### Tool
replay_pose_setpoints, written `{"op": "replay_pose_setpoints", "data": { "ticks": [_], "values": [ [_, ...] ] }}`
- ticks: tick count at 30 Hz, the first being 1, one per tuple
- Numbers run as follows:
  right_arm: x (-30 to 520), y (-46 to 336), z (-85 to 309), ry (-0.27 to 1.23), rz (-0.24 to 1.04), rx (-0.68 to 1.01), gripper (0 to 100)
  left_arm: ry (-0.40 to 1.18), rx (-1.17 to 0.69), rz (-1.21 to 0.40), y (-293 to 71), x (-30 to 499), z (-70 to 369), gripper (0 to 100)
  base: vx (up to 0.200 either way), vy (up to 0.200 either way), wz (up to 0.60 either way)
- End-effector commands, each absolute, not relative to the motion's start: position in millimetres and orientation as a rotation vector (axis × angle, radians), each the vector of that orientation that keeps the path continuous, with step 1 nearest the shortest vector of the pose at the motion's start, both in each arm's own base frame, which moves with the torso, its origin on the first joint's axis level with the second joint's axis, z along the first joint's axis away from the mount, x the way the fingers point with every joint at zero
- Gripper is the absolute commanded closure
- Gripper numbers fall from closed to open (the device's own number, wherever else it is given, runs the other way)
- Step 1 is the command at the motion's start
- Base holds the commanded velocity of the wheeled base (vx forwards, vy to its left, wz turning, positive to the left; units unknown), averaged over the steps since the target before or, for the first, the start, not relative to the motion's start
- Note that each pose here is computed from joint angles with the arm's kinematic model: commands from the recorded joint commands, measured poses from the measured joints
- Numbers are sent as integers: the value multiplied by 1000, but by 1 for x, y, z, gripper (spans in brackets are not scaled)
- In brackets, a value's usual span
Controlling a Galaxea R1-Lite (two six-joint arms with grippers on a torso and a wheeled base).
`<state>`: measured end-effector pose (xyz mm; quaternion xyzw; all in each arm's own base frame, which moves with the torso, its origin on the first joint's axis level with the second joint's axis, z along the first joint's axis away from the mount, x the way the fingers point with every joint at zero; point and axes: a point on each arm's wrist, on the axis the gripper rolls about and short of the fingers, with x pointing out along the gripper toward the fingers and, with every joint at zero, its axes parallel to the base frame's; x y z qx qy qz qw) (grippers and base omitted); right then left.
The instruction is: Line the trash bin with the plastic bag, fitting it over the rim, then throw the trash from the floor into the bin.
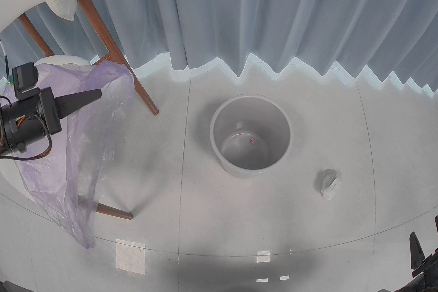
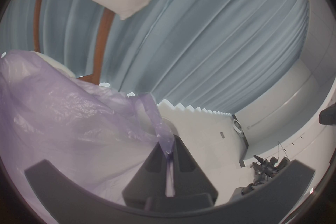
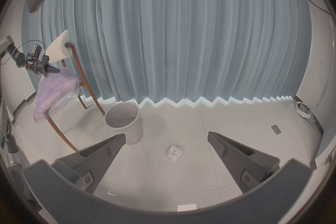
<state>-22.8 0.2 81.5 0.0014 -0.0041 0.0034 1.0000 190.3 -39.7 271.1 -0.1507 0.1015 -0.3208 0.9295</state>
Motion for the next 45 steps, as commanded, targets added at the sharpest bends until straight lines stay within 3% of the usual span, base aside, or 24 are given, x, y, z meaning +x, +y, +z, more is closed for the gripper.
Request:
{"op": "replay_pose_setpoints", "data": {
  "ticks": [1,15,24,34,45],
  "values": [
    [-23,0,76,-8,8,1,0,198,-300,-748,-58,187,278,100,0,0,0],
    [-23,0,76,-8,9,0,0,96,-323,-1000,-134,214,286,100,0,0,0],
    [-23,0,76,-8,9,3,0,40,-359,-1050,-146,230,289,100,0,0,0],
    [-23,0,76,-9,9,1,0,25,-371,-1180,-162,217,302,100,200,0,0],
    [-23,0,76,-8,9,3,0,173,-483,-1379,-197,171,296,100,145,0,0]
  ]
}}
